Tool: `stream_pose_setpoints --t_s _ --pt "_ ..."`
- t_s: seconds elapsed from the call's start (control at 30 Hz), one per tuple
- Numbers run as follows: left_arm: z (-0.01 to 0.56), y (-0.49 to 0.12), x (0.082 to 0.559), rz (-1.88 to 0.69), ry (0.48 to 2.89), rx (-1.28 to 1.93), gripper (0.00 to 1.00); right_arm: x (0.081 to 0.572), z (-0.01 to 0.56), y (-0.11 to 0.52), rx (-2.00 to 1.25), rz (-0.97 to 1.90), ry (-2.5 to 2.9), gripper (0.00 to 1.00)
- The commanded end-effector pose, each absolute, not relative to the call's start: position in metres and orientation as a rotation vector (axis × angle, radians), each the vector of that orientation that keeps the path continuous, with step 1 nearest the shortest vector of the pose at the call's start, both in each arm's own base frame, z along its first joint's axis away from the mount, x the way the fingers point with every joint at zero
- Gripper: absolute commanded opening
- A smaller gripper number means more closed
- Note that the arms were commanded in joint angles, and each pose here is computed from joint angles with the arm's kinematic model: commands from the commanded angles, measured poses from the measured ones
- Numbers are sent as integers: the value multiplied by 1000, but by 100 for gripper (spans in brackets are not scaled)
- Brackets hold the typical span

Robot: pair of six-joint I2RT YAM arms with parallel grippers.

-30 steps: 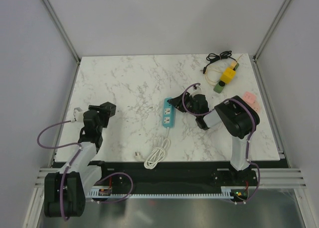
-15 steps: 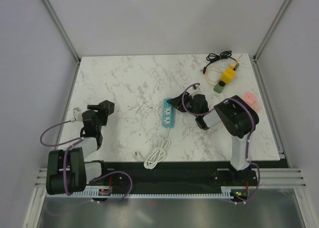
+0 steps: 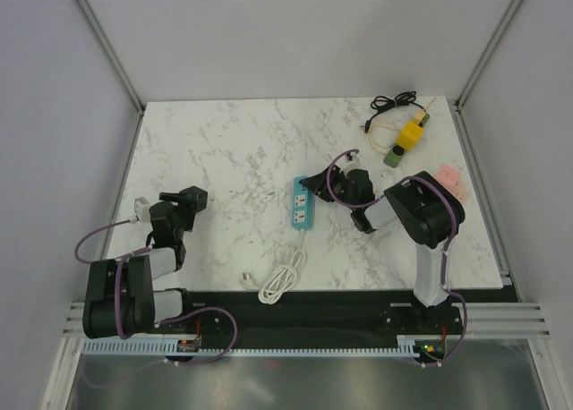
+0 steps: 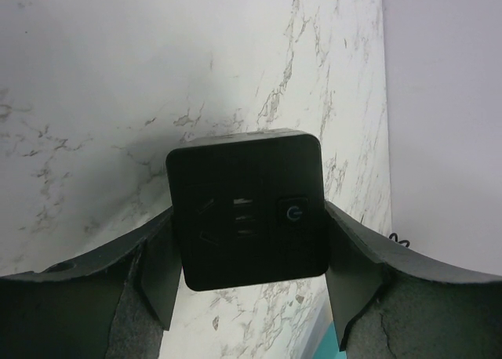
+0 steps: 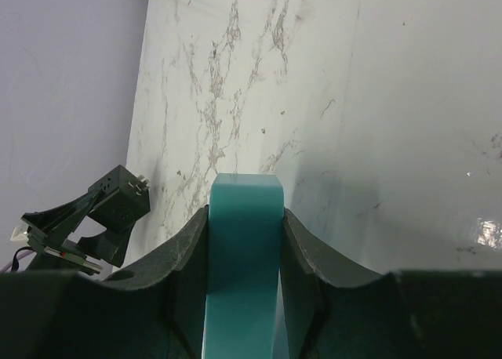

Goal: Pull the plug off the socket

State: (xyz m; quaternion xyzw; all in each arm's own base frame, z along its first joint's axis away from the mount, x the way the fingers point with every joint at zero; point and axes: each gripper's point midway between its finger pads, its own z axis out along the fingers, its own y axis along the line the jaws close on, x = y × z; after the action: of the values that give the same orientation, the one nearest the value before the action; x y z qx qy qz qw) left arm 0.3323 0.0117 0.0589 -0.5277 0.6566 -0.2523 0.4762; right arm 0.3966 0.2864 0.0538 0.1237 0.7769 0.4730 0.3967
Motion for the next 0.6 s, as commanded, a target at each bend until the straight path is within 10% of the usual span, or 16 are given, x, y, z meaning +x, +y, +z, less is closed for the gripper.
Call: stream_pose_setpoints --t_s 0.0,0.57 --pt "78 14 339 -638 1555 -1223 73 394 36 284 241 1140 2007 0" --pt "99 14 298 -557 1638 -1351 88 394 36 286 232 1149 2009 0"
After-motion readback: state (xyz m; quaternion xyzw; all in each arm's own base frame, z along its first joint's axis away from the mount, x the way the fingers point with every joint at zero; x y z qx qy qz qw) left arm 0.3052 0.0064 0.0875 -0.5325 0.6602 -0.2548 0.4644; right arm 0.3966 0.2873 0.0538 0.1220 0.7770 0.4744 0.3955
